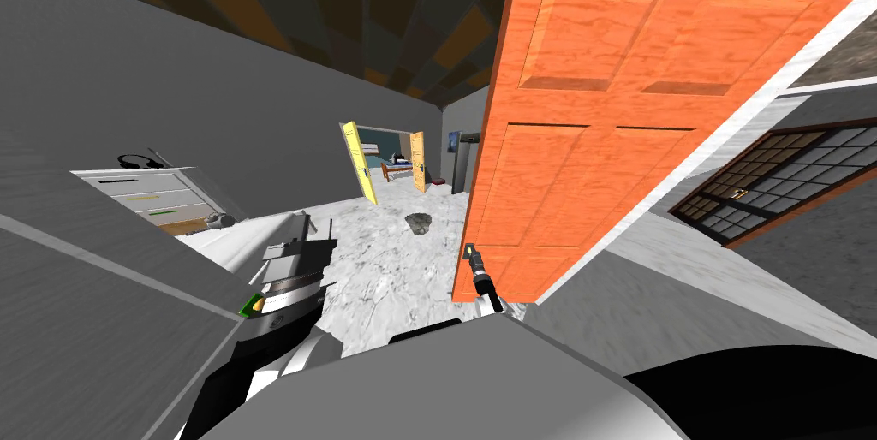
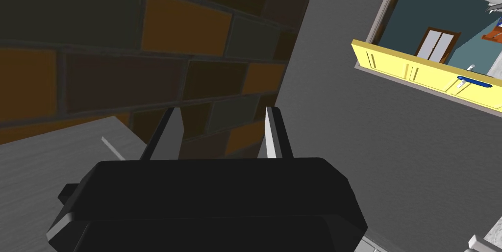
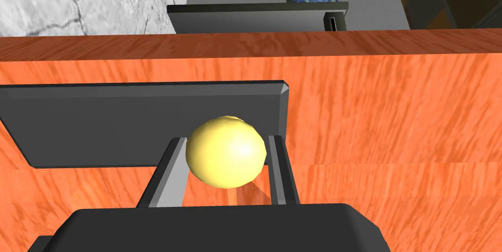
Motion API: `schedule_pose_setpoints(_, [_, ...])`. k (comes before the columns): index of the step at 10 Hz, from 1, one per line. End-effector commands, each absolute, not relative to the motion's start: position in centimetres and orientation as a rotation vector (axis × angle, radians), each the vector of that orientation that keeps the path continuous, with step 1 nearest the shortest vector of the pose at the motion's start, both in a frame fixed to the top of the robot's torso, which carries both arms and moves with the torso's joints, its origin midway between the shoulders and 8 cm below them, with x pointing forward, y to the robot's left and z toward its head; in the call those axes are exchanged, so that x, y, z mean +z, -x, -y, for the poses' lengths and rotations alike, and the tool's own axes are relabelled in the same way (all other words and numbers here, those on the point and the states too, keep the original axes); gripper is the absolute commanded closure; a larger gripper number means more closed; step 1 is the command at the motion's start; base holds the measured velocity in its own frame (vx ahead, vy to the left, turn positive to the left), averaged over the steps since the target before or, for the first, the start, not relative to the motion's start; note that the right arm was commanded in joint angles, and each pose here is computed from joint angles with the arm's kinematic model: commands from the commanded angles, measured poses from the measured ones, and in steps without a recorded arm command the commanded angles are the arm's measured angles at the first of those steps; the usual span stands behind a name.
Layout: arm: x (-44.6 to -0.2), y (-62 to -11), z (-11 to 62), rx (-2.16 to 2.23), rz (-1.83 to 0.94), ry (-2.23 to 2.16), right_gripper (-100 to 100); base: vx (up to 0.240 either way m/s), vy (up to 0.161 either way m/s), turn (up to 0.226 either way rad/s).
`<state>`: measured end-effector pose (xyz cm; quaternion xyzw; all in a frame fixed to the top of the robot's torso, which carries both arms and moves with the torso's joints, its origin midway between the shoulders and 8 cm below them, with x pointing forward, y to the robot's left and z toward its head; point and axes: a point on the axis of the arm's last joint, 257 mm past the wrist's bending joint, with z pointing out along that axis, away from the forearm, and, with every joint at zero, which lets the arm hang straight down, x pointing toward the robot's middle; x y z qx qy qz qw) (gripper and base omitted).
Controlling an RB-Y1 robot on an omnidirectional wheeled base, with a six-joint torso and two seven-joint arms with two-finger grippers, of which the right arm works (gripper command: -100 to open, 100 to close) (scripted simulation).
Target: Push the door open
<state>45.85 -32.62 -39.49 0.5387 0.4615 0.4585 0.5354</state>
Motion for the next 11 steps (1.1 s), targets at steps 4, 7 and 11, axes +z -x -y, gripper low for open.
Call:
schedule_pose_setpoints(4, [-39.2, -45.7, 35.6, 1.038, -1.039, -1.309, 100, 0.201, 0.082, -0.074])
schedule_pose_setpoints(7, [-39.5, -45.3, 36.3, 1.022, -1.033, -1.322, 100, 0.162, 0.031, -0.032])
schedule_pose_setpoints(11, [-39.2, -44.7, 38.9, 0.976, -0.981, -1.341, 100, 0.192, 0.028, -0.048])
